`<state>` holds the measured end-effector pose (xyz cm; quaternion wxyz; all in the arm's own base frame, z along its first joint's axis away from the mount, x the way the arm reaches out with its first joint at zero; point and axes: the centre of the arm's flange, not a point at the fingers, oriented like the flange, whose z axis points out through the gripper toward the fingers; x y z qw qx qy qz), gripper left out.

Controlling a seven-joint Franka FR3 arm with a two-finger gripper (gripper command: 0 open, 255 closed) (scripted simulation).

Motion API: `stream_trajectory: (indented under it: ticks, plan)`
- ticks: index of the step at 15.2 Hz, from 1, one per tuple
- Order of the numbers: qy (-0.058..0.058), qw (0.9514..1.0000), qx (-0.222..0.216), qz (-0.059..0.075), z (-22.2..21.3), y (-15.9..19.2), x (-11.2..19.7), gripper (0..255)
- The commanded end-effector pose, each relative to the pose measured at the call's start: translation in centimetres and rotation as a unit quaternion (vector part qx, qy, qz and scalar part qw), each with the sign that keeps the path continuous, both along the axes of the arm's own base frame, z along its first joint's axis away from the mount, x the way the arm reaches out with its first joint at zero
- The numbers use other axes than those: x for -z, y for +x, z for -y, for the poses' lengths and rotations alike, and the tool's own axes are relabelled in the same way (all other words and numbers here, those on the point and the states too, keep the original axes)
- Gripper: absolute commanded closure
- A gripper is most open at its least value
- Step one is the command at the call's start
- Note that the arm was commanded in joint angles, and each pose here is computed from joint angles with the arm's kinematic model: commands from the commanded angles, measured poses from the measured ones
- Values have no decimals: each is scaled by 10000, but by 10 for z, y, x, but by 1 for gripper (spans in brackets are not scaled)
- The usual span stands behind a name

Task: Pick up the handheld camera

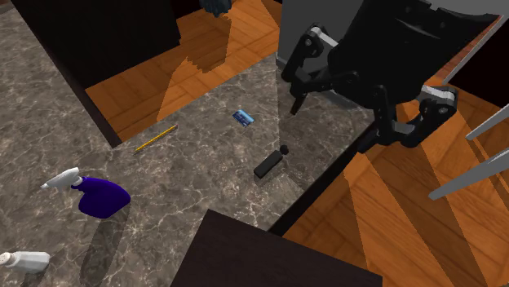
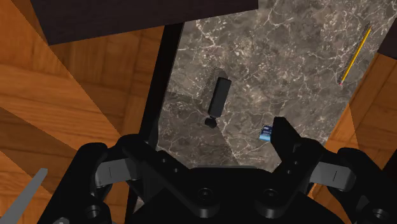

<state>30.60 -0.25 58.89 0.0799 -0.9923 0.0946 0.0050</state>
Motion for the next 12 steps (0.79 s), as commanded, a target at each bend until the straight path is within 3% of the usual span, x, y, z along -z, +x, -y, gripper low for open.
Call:
stream_trajectory:
  ticks: [1,12]
  plan:
    - [0,10000,0,0,0,0,0,0]
    - [-281,9990,336,106,-51,49,127,0]
